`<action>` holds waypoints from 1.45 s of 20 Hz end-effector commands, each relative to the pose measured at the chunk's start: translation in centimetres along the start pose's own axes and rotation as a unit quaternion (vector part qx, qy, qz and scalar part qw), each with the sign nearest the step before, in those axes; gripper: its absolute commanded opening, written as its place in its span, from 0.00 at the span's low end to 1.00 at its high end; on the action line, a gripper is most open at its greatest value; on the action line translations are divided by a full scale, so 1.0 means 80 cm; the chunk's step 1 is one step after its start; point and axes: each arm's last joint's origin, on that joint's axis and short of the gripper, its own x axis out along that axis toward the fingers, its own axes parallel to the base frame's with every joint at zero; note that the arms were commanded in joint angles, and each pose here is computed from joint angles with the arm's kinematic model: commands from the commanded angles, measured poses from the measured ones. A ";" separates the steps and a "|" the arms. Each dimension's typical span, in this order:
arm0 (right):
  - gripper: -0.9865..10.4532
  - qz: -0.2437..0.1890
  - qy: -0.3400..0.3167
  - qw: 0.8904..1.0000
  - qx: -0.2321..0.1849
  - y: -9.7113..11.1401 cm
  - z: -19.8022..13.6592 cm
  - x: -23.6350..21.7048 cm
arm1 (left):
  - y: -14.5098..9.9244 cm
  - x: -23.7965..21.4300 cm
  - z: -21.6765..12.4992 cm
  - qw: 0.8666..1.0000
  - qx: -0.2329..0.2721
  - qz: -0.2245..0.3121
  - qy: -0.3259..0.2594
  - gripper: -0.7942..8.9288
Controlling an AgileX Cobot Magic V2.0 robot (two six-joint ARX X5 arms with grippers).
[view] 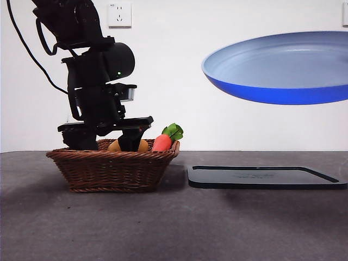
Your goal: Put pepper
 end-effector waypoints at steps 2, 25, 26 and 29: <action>0.09 0.001 -0.014 1.000 -0.006 0.002 0.007 -0.004 | -0.008 0.007 0.003 1.000 -0.005 -0.002 0.003 0.30; 0.09 0.003 0.003 1.000 -0.005 -0.001 0.010 0.006 | -0.002 -0.128 -0.004 0.997 -0.046 -0.015 -0.063 0.19; 0.09 0.003 0.008 1.000 -0.003 -0.003 0.012 0.010 | -0.003 -0.142 -0.007 0.996 -0.045 -0.019 -0.071 0.19; 0.09 0.003 0.020 1.000 0.011 -0.008 0.019 0.028 | -0.017 -0.179 -0.016 0.992 -0.028 -0.078 -0.093 0.19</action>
